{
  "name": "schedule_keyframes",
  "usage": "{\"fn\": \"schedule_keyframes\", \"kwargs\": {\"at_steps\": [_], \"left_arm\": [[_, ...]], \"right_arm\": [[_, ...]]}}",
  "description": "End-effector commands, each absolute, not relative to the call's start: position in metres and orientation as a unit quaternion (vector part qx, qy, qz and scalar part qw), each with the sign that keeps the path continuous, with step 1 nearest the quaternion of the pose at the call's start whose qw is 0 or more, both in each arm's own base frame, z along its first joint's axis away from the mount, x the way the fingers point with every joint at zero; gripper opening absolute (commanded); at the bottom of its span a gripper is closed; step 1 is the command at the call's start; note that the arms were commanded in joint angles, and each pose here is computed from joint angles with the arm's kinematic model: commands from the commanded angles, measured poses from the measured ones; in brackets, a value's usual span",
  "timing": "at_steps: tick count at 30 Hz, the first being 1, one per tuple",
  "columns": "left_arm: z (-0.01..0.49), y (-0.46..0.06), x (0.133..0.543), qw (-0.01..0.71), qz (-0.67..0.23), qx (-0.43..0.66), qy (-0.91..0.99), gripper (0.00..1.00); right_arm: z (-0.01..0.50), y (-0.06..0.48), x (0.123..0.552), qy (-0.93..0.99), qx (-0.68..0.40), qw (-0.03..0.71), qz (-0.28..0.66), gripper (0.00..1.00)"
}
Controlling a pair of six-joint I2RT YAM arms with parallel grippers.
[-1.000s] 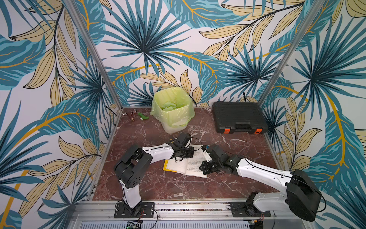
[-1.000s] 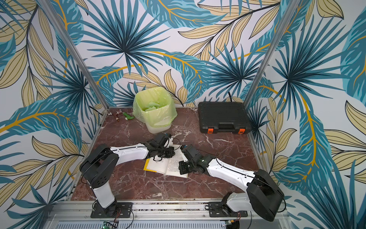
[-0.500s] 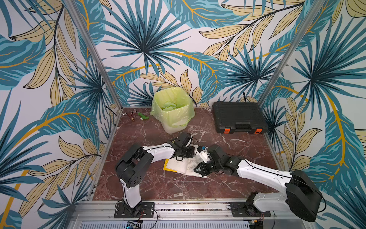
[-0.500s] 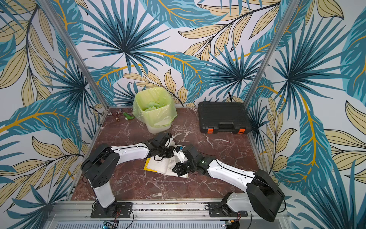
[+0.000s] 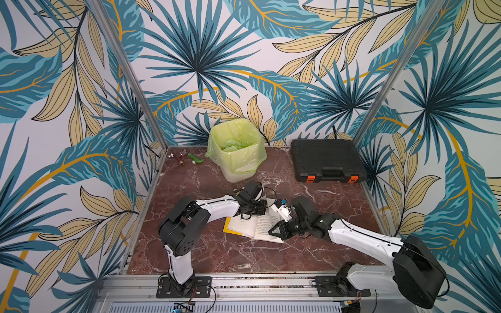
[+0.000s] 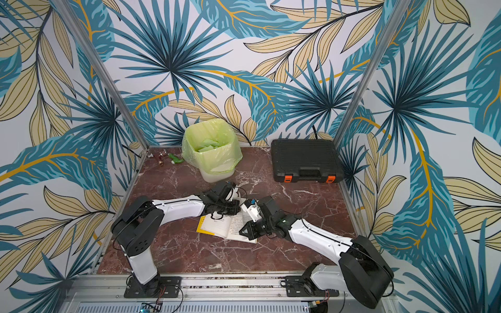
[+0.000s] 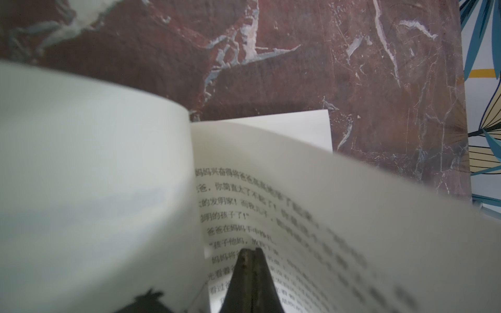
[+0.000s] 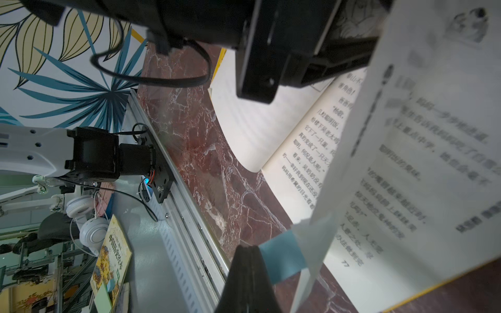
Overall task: Peel off the used sticky note
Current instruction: Tear off the note from the book.
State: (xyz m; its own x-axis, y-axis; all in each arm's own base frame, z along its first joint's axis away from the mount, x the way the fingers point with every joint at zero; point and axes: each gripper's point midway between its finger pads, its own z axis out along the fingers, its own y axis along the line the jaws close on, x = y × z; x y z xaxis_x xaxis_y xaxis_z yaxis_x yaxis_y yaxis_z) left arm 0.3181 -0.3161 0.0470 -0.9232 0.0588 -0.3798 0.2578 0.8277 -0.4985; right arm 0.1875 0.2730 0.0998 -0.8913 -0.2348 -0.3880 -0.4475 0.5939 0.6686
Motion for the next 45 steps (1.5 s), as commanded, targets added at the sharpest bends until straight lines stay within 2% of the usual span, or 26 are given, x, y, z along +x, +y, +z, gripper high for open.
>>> {"fn": "schedule_keyframes", "kwargs": {"at_steps": [1, 4, 15, 19, 23, 35, 45], "left_arm": [[0.039, -0.319, 0.323, 0.177, -0.272, 0.092, 0.941, 0.03], [0.039, -0.319, 0.323, 0.177, -0.272, 0.093, 0.941, 0.03], [0.038, -0.319, 0.323, 0.177, -0.271, 0.090, 0.942, 0.03], [0.039, -0.319, 0.324, 0.180, -0.270, 0.089, 0.942, 0.03], [0.038, -0.320, 0.323, 0.177, -0.272, 0.092, 0.941, 0.03], [0.036, -0.319, 0.322, 0.177, -0.270, 0.092, 0.942, 0.03], [0.035, -0.316, 0.321, 0.177, -0.267, 0.091, 0.943, 0.03]], "right_arm": [[0.095, 0.281, 0.170, 0.868, -0.207, 0.090, 0.443, 0.00], [0.088, 0.280, 0.163, 0.869, -0.211, 0.068, 0.443, 0.00], [0.077, 0.266, 0.165, 0.888, -0.209, 0.081, 0.401, 0.00], [0.069, 0.236, 0.191, 0.927, -0.152, 0.118, 0.323, 0.00], [0.075, 0.215, 0.224, 0.940, -0.078, 0.161, 0.291, 0.00], [0.064, 0.205, 0.272, 0.945, 0.028, 0.170, 0.279, 0.00], [0.047, 0.182, 0.287, 0.953, 0.088, 0.167, 0.236, 0.00]]}}
